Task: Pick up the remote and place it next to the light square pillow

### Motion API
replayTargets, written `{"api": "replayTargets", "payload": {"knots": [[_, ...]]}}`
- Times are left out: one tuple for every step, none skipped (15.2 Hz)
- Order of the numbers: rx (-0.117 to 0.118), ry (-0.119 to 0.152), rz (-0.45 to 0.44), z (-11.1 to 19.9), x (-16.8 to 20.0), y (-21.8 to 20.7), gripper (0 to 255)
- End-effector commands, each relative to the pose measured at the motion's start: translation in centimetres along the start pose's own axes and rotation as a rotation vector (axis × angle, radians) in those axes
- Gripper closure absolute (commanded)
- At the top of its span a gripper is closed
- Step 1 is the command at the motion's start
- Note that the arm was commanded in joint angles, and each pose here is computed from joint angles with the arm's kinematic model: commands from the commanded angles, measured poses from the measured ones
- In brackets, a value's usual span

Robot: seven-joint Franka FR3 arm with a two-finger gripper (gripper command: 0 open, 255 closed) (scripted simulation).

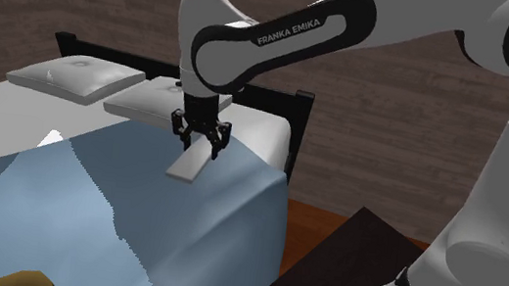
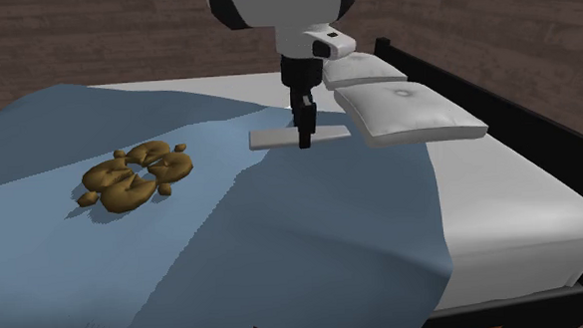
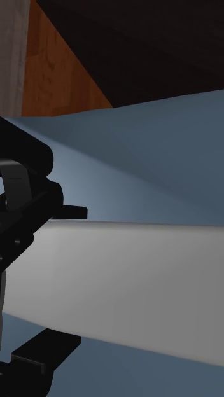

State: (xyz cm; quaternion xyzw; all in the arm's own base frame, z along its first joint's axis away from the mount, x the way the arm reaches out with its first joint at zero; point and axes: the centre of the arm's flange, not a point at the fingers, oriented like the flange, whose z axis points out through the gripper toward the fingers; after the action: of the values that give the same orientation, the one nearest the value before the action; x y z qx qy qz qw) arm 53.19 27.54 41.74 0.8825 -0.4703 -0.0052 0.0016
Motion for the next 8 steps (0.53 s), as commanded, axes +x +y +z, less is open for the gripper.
{"api": "replayTargets", "payload": {"knots": [[0.000,0.000,0.000,-1.1,-0.1,0.0,255],[0.000,0.000,0.000,-1.7,-0.1,0.0,255],[0.000,0.000,0.000,-1.8,-0.1,0.0,255],[0.000,0.000,0.000,-1.8,1.2,-0.2,255],[0.000,0.000,0.000,-1.8,2.5,-0.4,255],[0.000,0.000,0.000,-1.8,3.8,-0.7,255],[0.000,0.000,0.000,-1.9,5.1,-0.9,255],[0.000,0.000,0.000,-1.9,6.4,-1.1,255]]}}
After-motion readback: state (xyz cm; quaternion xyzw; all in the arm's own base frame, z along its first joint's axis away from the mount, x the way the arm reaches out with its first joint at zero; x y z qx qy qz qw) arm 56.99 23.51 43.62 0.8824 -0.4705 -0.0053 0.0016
